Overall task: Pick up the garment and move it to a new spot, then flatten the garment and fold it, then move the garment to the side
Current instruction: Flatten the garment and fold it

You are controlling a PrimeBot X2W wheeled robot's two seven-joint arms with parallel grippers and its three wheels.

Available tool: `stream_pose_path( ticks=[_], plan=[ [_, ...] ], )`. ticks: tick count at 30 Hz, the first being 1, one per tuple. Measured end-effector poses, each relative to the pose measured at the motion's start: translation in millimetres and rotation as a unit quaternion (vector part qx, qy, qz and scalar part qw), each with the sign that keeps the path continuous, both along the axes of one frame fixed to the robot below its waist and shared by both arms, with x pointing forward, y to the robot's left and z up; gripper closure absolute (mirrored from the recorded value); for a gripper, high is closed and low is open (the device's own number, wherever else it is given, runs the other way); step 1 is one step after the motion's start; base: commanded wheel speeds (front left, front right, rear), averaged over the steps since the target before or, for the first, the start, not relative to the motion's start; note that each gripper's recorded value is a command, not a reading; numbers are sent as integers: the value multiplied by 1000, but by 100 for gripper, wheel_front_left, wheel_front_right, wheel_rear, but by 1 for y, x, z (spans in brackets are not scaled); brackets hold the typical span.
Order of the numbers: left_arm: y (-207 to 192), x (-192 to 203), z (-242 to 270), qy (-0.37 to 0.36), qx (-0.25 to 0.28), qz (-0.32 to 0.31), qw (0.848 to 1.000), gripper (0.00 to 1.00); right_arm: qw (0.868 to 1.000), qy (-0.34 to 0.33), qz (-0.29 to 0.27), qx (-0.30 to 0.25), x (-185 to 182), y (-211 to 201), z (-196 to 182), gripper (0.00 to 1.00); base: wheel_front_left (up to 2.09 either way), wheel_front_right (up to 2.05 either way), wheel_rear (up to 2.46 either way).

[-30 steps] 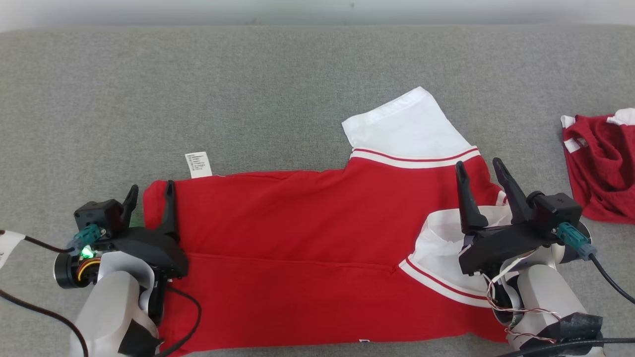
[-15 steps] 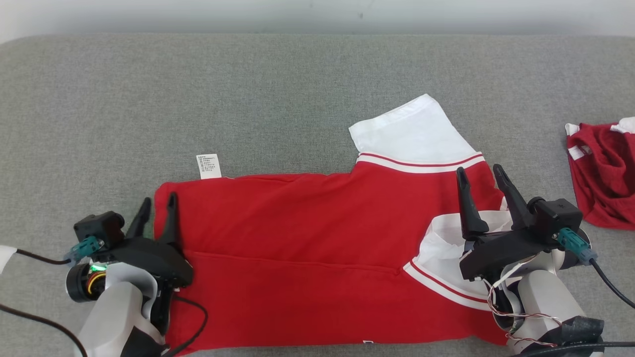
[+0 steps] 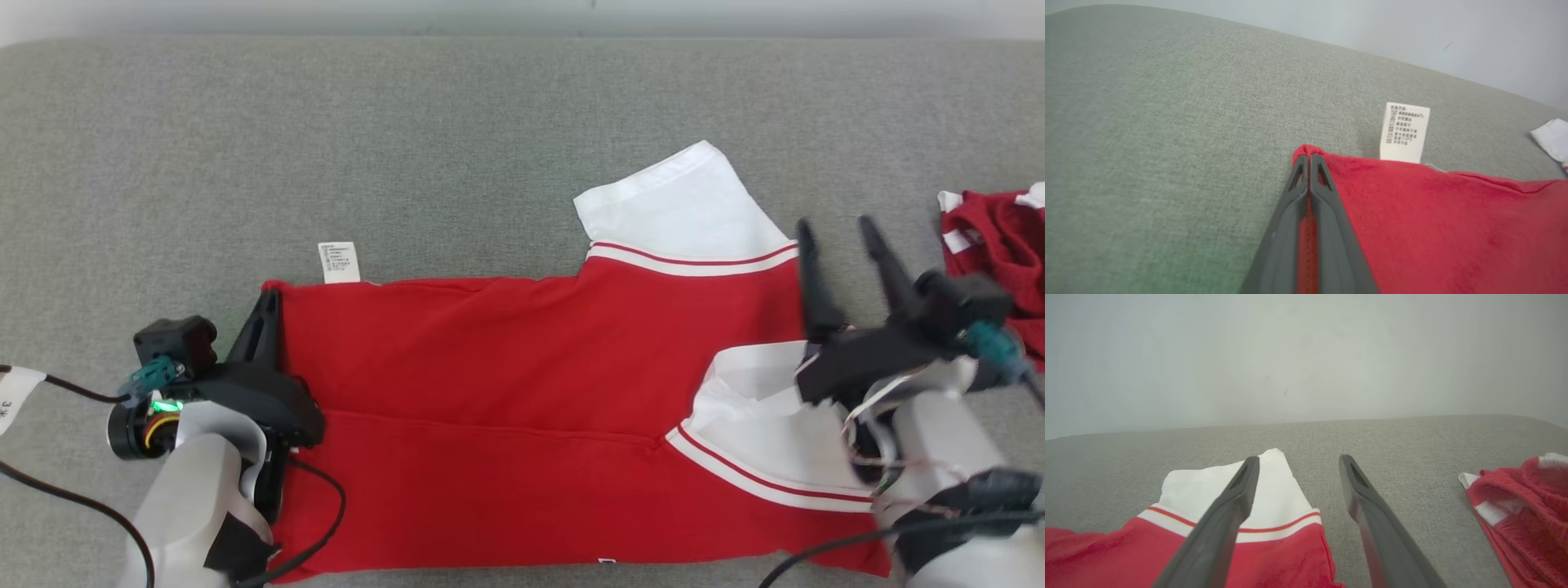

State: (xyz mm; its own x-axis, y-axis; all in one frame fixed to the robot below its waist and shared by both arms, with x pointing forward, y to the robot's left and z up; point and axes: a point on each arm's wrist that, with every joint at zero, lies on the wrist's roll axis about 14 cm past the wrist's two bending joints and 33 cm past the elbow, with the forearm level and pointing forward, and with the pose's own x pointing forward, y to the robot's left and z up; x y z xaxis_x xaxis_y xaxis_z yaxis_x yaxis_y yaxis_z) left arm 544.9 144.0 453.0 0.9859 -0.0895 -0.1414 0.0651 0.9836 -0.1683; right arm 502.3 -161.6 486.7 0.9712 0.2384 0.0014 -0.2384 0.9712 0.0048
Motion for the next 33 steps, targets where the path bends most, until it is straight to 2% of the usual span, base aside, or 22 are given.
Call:
stream_pose_path(
  ticks=[4,7,13,20,25,30,31,32,33],
  plan=[
    [7,3,13,-24,14,8,1000,100,1000,0,-6,-27,19,-15,4,0,0,0,0],
    [12,4,22,-42,27,13,999,100,999,20,-6,-38,34,-17,1,0,0,0,0],
    [13,-1,10,-31,31,5,999,100,995,82,-2,-51,62,-13,-13,0,0,0,0],
    [6,1,-1,-24,26,-8,999,100,986,149,8,-71,93,-3,-30,0,0,0,0],
    [2,9,-2,-26,24,-12,999,100,971,209,11,-115,106,-5,-56,0,0,0,0],
    [3,15,-7,-26,27,-12,999,100,964,235,22,-124,120,7,-73,0,0,0,0],
    [3,15,-8,-25,27,-12,999,100,963,239,25,-124,121,9,-76,9,0,0,0],
    [4,15,-10,-24,25,-11,999,100,961,246,27,-125,122,12,-80,60,0,0,0],
    [5,15,-11,-23,25,-10,999,100,960,250,28,-122,124,14,-83,94,0,0,0]
  ],
)
